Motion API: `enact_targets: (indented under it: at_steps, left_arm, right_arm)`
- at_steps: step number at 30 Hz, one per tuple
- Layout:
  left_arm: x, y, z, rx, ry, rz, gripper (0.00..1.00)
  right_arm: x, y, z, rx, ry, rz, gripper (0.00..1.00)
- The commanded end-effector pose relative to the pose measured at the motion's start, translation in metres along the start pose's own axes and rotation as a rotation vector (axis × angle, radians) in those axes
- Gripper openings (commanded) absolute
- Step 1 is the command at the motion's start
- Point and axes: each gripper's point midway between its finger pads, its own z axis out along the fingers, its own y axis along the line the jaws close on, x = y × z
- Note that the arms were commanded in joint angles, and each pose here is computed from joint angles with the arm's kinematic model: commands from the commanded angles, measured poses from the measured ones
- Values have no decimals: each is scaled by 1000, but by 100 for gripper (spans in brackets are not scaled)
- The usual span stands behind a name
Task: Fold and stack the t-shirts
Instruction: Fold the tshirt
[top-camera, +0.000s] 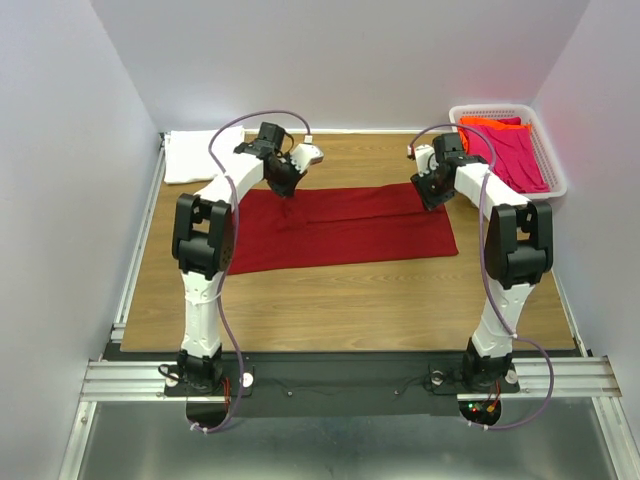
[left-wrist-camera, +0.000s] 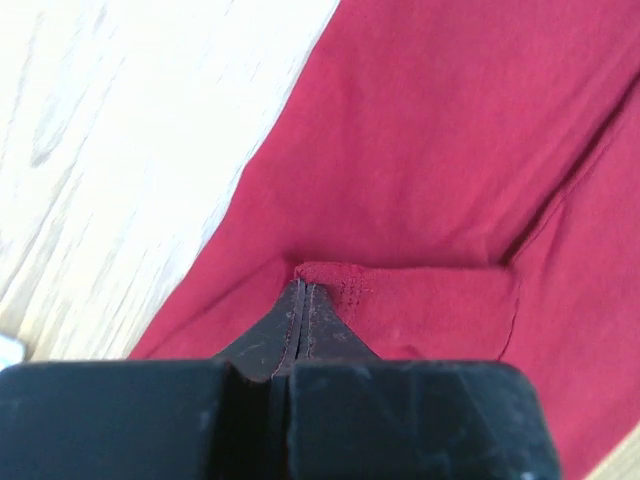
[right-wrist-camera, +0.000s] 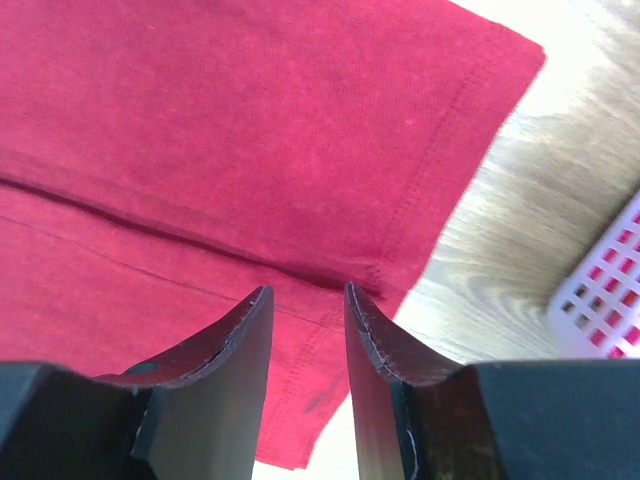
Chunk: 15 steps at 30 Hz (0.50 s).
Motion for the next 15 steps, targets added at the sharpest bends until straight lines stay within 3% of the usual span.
enact_targets:
  at_steps: [1,3,4,7,15]
  left_arm:
    - [-32,-7,6,7,-68,1,2]
    - [-35,-8,8,13,-77,-8,16]
    - [-37,-7,3,12,-89,-23,29]
    - [-30,3,-13,8,-110,-68,50]
    - [10,58,-81,-52,-197,-260,52]
  right_arm:
    - [-21,6,-3,-46,-67,40,40]
    - [-29,15,-5,-101,-98,52,41]
    - [-35,22,-6,-142,-119,67,41]
    - [-51,32,-11,-209,-164,100,42]
    - [-128,87,-17,-474,-298,183,43]
